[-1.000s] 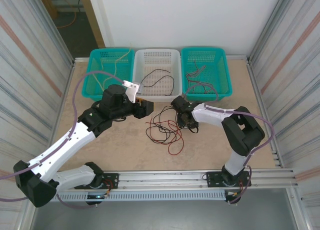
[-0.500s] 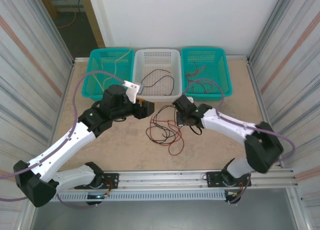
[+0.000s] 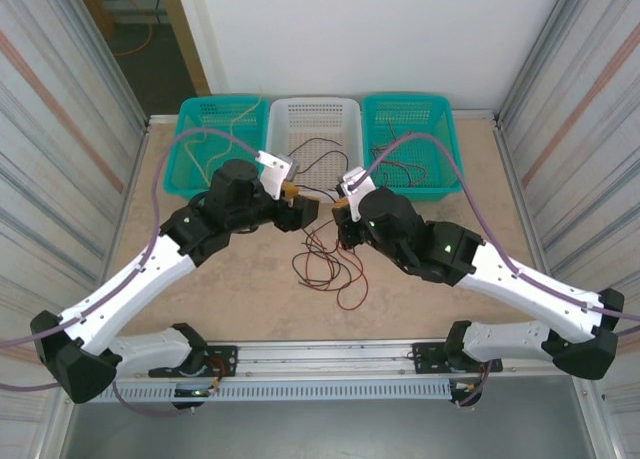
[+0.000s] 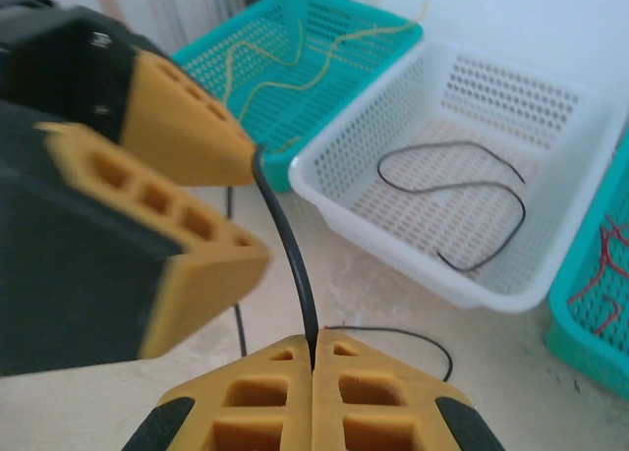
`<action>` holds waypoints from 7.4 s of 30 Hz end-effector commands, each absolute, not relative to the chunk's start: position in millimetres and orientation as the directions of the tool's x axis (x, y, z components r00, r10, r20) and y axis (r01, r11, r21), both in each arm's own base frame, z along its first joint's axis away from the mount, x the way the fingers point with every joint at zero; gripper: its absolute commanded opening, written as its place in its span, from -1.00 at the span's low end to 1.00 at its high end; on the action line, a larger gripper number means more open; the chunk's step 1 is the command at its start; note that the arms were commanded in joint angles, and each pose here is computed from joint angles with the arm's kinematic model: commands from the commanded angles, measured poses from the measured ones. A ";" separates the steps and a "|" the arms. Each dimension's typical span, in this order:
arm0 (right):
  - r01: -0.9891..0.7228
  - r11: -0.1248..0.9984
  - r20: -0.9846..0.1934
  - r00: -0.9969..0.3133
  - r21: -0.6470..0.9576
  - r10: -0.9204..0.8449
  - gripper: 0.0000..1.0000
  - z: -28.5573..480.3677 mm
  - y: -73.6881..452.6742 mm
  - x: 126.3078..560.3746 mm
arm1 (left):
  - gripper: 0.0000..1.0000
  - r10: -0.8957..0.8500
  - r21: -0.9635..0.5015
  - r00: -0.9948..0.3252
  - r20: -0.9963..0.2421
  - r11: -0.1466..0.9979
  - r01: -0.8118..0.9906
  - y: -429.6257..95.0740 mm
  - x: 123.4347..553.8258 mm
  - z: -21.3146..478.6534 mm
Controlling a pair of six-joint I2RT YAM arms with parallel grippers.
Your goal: Untangle the cables
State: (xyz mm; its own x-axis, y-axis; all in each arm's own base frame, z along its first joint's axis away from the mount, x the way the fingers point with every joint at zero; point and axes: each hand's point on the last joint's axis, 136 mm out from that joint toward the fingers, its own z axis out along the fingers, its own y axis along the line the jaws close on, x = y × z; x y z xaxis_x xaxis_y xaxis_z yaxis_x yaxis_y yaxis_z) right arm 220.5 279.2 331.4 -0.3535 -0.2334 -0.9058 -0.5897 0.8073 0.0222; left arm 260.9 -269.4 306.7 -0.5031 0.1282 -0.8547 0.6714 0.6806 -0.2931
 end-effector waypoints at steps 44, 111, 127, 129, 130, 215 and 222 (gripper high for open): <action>-0.594 0.803 -0.958 -0.259 0.061 -0.119 -0.99 385.0 251.9 222.3 | -1.00 0.094 -0.225 -0.400 -0.912 0.700 0.678 -237.8 269.7 351.7; -0.136 0.974 -0.393 -0.918 0.182 -0.055 -0.02 105.6 207.5 257.5 | 0.04 -0.137 -0.453 -0.569 -0.811 0.762 0.463 -225.4 343.3 332.0; -0.194 0.977 -0.285 -0.945 0.087 -0.162 -0.25 56.8 237.0 267.4 | -0.11 -0.141 -0.485 -0.643 -0.753 0.780 0.396 -199.2 292.6 292.8; -0.177 0.981 -0.293 -0.945 0.075 -0.148 -0.27 56.1 234.2 274.3 | -0.11 -0.142 -0.492 -0.653 -0.744 0.778 0.391 -200.2 290.9 288.4; -0.168 0.983 -0.289 -0.947 0.077 -0.139 -0.30 54.1 233.5 277.5 | -0.12 -0.144 -0.494 -0.654 -0.743 0.777 0.390 -200.6 290.4 288.1; -0.684 0.657 -0.908 -0.419 0.317 0.002 0.30 409.1 251.0 194.7 | -1.00 -0.099 -0.224 -0.207 -0.973 0.609 0.761 -243.7 239.7 443.5; -0.631 0.692 -0.875 -0.485 0.350 0.000 0.65 380.3 271.6 221.3 | -1.00 -0.165 -0.198 -0.130 -0.978 0.525 0.828 -238.5 211.3 498.2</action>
